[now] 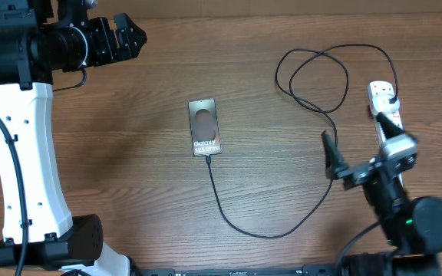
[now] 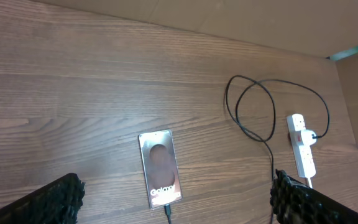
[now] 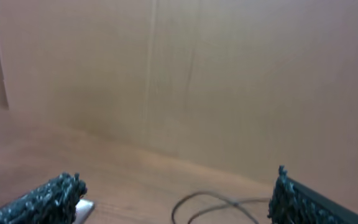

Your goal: Plug charger to phone and switch on socket

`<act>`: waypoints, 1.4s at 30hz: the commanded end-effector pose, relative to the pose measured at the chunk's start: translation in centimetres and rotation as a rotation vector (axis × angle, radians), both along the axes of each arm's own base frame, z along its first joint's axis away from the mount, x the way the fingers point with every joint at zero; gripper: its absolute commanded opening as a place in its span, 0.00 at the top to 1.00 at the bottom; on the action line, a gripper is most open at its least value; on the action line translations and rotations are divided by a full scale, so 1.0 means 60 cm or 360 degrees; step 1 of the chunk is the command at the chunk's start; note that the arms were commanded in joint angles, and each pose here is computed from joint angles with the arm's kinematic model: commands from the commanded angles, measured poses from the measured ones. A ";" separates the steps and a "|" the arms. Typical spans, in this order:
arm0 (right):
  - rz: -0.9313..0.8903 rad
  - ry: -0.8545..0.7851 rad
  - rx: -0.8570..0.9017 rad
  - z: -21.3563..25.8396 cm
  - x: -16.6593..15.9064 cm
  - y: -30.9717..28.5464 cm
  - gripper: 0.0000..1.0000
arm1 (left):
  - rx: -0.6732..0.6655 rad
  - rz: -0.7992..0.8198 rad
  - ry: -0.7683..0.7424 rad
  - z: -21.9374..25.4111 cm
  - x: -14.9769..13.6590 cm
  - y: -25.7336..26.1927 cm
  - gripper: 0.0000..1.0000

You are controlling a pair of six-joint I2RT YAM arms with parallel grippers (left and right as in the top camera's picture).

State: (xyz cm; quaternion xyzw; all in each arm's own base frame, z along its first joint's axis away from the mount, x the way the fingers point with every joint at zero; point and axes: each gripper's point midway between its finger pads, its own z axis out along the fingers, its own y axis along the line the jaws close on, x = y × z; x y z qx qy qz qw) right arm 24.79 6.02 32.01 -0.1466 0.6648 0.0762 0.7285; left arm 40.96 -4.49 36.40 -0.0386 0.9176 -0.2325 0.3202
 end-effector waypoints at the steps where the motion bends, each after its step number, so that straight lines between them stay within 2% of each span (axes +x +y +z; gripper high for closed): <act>1: -0.0015 -0.0050 0.0029 -0.059 -0.003 0.001 0.00 | 0.0021 -0.0014 -0.0009 -0.001 0.002 0.001 0.01; 11: -0.0028 -0.0019 0.0144 -0.190 -0.011 -0.004 0.00 | 0.0021 -0.0014 -0.0010 -0.001 0.002 0.001 0.01; 18: -0.0076 0.0194 0.0121 -0.250 -0.013 -0.011 0.00 | 0.0021 -0.0014 -0.0009 -0.001 0.002 0.001 0.01; 42: -0.0106 0.0179 0.0124 -0.246 -0.012 -0.016 0.00 | 0.0021 -0.0014 -0.0010 -0.001 0.002 0.001 0.00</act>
